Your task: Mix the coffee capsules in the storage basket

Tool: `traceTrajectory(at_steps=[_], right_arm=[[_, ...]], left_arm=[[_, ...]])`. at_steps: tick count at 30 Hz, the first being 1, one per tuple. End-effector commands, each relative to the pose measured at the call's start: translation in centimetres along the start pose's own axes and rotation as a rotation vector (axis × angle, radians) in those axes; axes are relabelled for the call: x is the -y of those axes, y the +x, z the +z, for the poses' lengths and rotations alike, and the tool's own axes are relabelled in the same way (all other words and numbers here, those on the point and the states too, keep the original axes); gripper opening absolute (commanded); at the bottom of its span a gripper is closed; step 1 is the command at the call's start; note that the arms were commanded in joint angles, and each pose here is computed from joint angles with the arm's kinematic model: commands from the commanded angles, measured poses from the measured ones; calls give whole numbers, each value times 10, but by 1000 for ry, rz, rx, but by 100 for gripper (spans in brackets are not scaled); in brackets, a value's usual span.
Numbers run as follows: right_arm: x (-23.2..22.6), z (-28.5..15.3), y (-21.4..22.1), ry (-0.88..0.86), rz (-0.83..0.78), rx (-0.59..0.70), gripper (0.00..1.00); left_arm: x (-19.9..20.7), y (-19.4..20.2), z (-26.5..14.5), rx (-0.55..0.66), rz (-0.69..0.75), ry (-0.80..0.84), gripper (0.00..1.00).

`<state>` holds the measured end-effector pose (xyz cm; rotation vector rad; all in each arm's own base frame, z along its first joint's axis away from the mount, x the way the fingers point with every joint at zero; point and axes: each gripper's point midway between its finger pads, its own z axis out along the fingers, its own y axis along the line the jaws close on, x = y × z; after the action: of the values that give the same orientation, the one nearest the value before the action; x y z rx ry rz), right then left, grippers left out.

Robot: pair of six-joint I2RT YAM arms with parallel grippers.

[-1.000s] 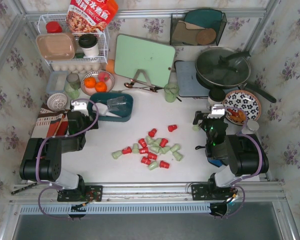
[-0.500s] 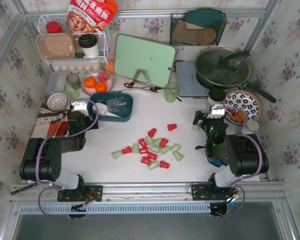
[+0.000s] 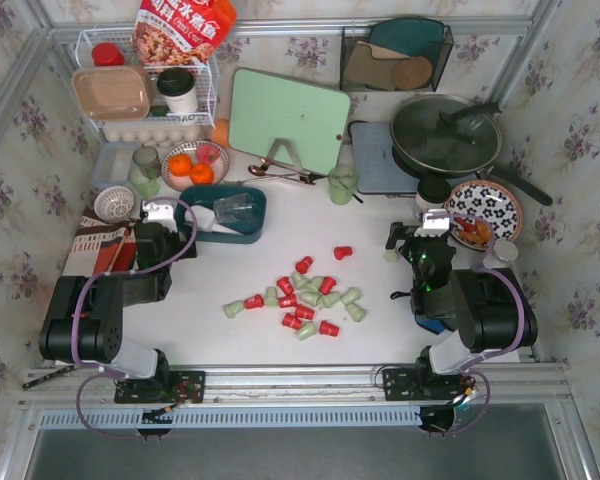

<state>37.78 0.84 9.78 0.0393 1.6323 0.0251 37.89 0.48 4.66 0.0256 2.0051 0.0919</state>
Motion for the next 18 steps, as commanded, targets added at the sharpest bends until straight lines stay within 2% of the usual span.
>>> traceTrajectory(at_steps=[1, 9, 18], right_arm=[[-1, 1, -7, -3, 7, 26, 100], [-4, 5, -14, -17, -2, 18, 100], [4, 6, -33, 59, 48, -29, 100]], left_arm=[[0, -11, 2, 41, -11, 2, 100], [0, -11, 2, 41, -11, 2, 100], [7, -24, 2, 36, 8, 45, 100]])
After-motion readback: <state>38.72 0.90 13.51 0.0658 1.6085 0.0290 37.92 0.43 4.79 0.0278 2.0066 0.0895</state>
